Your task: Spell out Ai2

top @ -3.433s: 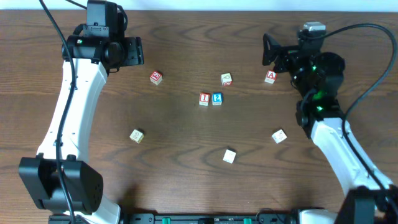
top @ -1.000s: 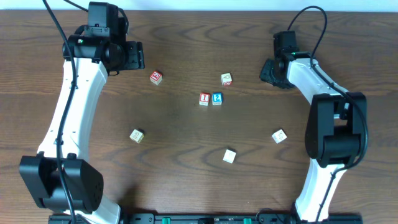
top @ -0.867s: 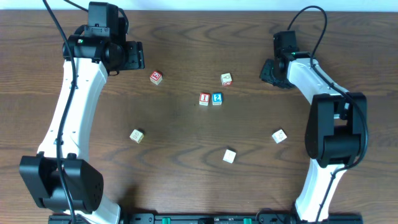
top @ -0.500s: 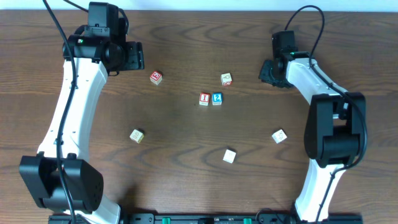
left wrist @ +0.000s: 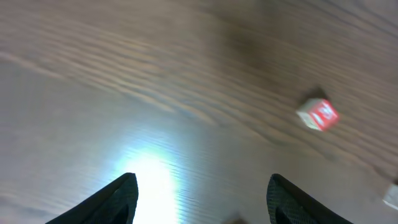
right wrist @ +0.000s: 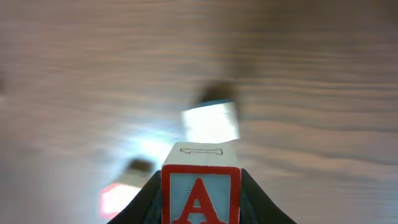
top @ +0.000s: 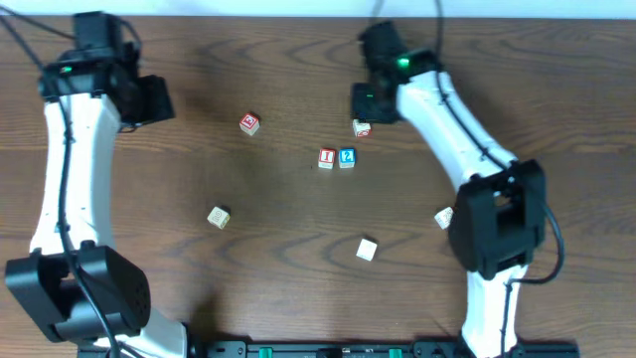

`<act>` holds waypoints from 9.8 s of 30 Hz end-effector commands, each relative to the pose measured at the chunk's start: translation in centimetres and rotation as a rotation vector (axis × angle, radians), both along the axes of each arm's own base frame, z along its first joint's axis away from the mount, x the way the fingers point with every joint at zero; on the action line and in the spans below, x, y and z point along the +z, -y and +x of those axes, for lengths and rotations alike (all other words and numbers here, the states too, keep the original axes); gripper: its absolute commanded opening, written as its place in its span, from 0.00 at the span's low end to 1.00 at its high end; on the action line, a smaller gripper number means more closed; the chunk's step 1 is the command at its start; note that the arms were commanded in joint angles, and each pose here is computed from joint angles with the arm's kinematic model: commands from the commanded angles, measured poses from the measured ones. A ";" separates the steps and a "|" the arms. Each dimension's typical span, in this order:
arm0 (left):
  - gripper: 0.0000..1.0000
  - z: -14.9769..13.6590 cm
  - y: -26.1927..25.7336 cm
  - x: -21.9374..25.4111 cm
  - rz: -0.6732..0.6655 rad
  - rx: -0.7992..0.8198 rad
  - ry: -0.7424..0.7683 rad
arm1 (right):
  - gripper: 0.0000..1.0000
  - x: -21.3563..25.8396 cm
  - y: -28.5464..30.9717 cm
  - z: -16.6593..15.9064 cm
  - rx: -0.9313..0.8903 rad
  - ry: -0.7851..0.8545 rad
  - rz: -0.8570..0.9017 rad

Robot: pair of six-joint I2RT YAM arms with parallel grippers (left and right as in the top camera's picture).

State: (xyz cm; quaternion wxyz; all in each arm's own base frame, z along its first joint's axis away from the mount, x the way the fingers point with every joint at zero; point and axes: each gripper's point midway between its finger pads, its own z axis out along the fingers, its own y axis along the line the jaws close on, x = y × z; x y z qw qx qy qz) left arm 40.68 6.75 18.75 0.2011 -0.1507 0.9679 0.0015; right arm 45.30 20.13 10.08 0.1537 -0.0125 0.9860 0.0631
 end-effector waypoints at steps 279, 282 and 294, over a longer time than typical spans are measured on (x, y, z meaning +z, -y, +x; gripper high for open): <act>0.95 -23.1 15.3 0.9 -0.411 -0.282 0.321 | 0.99 10.9 9.8 -29.1 -0.028 0.345 0.334; 0.95 -23.1 15.3 0.9 -0.411 -0.282 0.320 | 0.99 10.9 9.8 -29.1 -0.028 0.345 0.334; 0.95 -24.1 13.8 -0.5 -0.327 -0.246 0.269 | 0.99 10.9 9.8 -29.1 -0.028 0.345 0.334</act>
